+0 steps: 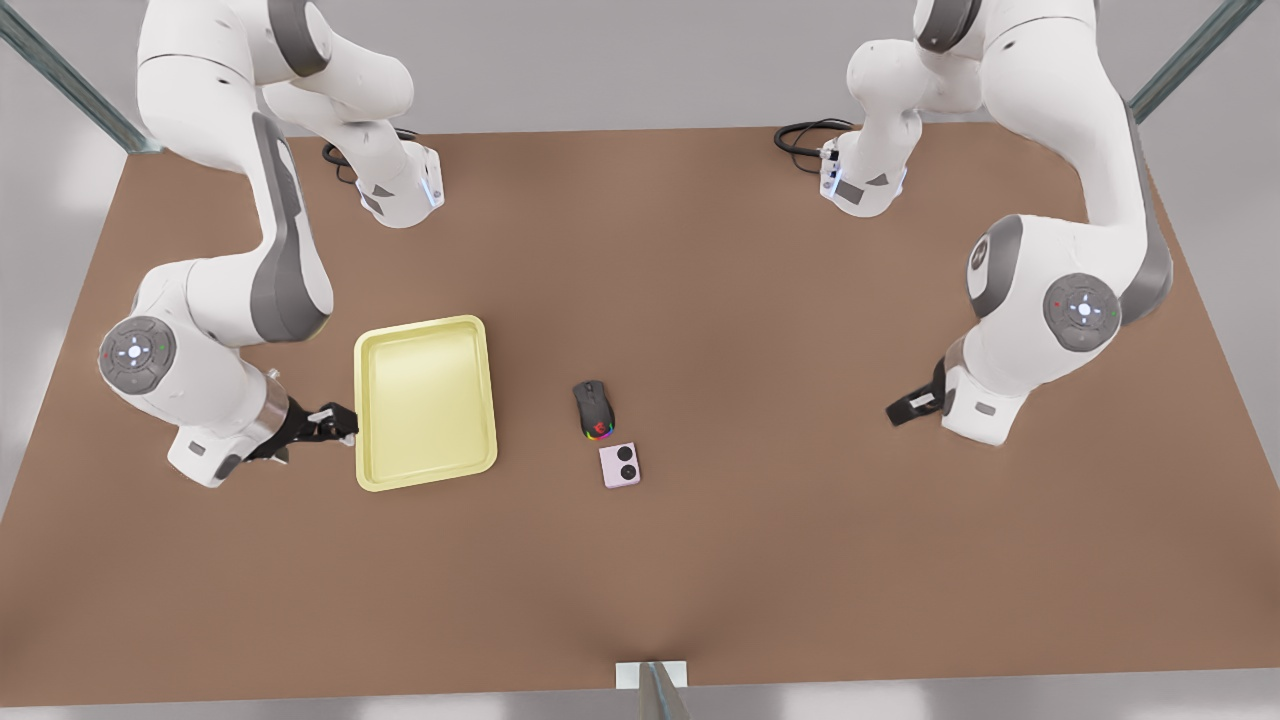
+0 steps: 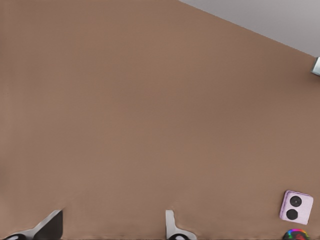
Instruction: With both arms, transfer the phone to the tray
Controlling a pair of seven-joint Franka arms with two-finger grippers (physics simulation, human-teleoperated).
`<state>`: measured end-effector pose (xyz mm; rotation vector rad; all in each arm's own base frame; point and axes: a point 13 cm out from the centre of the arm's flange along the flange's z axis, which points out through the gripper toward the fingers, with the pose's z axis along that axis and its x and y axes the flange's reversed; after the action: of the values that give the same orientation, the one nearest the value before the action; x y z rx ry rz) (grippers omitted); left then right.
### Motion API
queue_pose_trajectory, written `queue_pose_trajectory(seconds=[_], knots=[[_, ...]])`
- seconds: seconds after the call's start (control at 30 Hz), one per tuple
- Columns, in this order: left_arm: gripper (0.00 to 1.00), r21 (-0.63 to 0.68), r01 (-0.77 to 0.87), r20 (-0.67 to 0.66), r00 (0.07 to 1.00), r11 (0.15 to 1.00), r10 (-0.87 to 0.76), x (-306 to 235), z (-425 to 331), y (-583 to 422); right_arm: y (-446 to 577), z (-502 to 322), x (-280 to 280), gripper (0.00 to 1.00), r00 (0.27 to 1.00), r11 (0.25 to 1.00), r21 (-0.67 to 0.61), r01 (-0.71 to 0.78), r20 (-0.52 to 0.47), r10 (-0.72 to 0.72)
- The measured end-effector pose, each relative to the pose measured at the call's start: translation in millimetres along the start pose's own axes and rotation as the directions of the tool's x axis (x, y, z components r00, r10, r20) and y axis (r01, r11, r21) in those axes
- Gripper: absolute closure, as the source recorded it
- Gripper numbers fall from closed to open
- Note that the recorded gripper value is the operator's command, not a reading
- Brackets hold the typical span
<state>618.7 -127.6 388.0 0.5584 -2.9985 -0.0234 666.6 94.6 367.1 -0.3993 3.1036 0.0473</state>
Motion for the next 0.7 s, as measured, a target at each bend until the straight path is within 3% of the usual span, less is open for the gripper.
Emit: queue_pose_trajectory(seconds=[0.07, 0.23, 0.33, 0.7], knots=[[0.00, -0.037, -0.046, -0.062, 0.997, 0.998, 0.044, 22.2, -7.6, 14.2, 52.1, 22.5, -10.2, 0.00, 0.999, 0.999, -0.005, 0.053, -0.011, -0.053], [0.00, 0.029, -0.178, -0.113, 0.977, 0.984, 0.180, 53.5, -60.9, -9.1, 256.9, 122.8, -79.3, 0.00, 0.977, 0.977, 0.015, 0.213, 0.028, -0.214], [0.00, 0.038, -0.227, -0.165, 0.959, 0.973, 0.230, 65.4, -55.9, -9.4, 345.4, 204.1, -79.6, 0.00, 0.971, 0.971, 0.034, 0.235, 0.030, -0.236], [0.00, 0.058, -0.338, -0.232, 0.911, 0.939, 0.342, 77.3, -43.4, -7.8, 379.8, 321.1, -78.5, 0.00, 0.997, 0.998, -0.018, -0.055, 0.057, 0.056]])
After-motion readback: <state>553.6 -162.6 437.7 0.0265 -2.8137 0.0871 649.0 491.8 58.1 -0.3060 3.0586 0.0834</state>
